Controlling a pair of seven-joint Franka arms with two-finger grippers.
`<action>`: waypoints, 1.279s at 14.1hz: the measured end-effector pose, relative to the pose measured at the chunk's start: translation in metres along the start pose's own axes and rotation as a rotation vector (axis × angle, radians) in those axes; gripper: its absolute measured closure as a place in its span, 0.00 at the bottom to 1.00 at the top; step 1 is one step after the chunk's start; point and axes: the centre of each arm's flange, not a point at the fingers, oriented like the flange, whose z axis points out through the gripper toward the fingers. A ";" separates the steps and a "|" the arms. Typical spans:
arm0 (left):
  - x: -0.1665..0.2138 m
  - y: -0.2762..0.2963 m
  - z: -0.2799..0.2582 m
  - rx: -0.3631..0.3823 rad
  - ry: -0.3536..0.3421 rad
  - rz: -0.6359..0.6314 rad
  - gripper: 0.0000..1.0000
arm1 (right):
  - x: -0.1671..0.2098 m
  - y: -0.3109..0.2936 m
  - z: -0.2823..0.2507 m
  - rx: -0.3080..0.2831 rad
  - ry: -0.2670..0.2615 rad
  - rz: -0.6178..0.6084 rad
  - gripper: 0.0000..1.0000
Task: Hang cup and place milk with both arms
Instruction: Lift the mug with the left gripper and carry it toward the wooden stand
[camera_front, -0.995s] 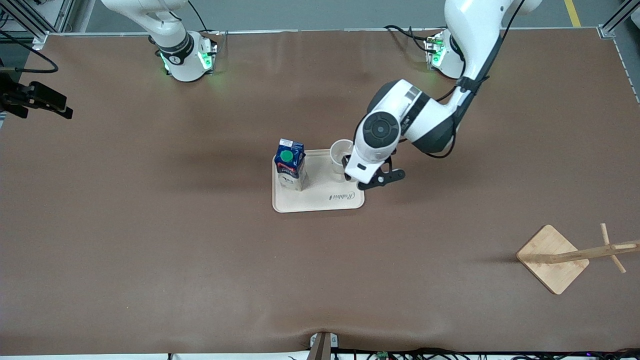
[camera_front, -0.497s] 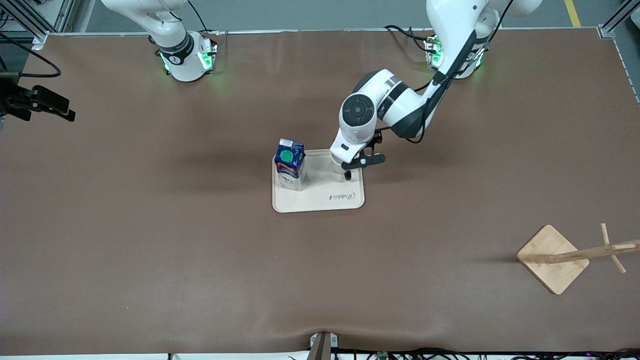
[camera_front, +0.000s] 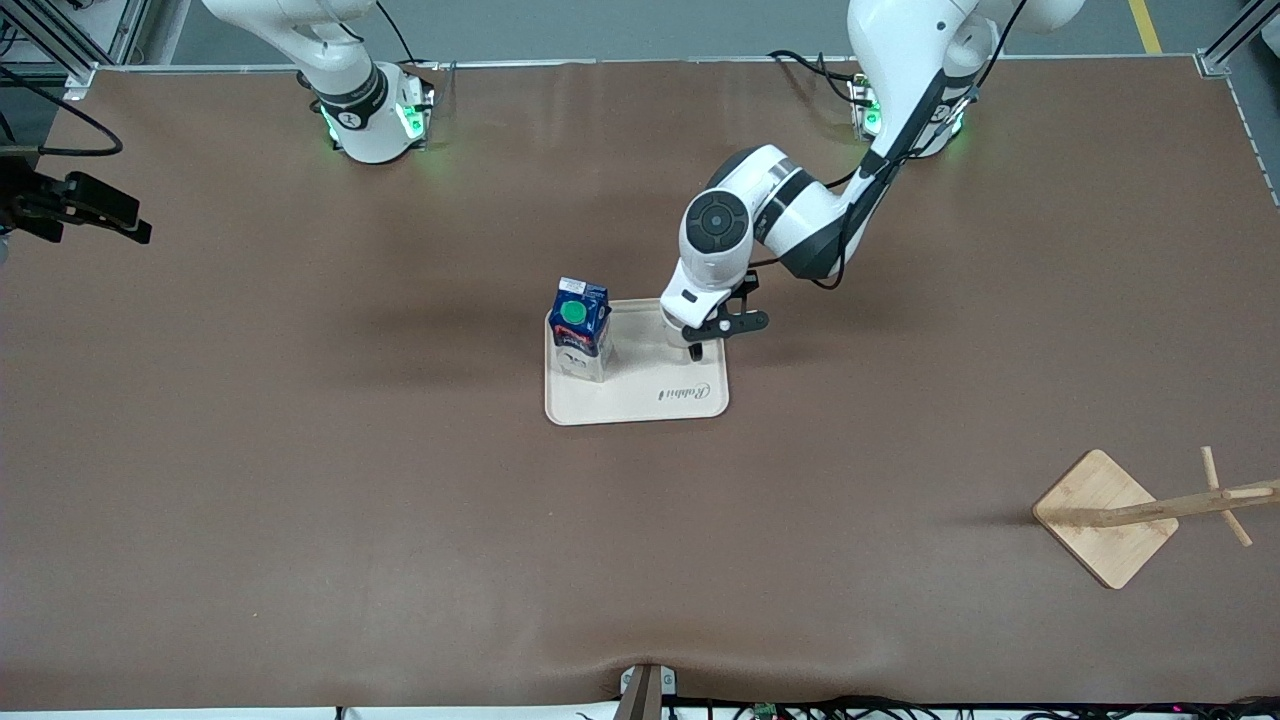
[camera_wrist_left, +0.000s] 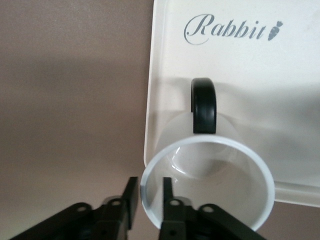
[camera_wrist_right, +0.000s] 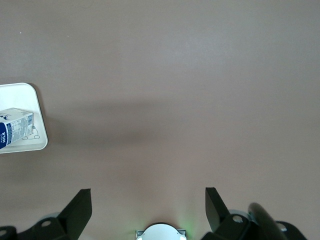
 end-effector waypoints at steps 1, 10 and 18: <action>0.003 0.000 -0.002 -0.008 0.005 -0.003 0.92 | 0.001 0.000 0.001 0.000 -0.002 0.000 0.00; 0.040 -0.030 -0.095 -0.039 0.122 -0.046 0.93 | 0.003 -0.001 0.005 0.000 -0.010 -0.002 0.00; 0.141 -0.209 -0.220 -0.029 0.293 0.036 0.93 | 0.012 -0.004 0.028 -0.003 -0.088 -0.005 0.00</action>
